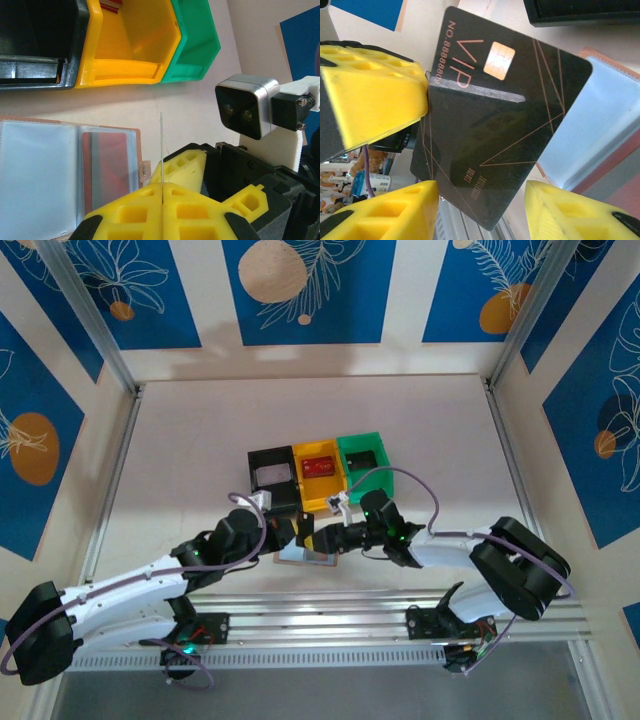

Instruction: Take the credit cards out of the card holder

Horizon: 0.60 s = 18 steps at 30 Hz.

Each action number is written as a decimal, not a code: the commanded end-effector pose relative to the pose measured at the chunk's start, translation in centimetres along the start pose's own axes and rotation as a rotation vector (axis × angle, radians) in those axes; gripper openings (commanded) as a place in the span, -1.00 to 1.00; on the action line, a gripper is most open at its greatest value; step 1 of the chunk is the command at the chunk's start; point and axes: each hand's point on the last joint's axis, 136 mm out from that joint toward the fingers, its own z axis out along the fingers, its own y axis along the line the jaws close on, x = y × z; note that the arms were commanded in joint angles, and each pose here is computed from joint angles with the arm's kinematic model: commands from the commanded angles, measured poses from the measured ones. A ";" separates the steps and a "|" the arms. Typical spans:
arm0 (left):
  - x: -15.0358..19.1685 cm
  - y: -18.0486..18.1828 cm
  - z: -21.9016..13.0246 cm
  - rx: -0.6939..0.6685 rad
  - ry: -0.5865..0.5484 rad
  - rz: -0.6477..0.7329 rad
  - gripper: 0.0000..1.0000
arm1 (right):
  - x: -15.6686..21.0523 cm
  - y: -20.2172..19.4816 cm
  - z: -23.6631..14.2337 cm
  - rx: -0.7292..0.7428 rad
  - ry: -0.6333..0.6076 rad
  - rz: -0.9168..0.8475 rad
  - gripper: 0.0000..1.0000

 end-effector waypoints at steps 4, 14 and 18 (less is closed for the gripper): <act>-0.2 -0.4 0.0 0.029 -0.003 -0.019 -1.00 | -0.5 1.4 0.5 -0.054 0.002 -0.023 -0.01; 0.1 -0.1 0.2 0.021 0.004 -0.021 -1.00 | -1.4 2.8 -0.2 -0.072 -0.033 -0.056 -0.11; 0.2 0.2 0.3 0.018 0.007 -0.025 -1.00 | -1.6 3.1 -0.5 -0.073 -0.045 -0.062 -0.16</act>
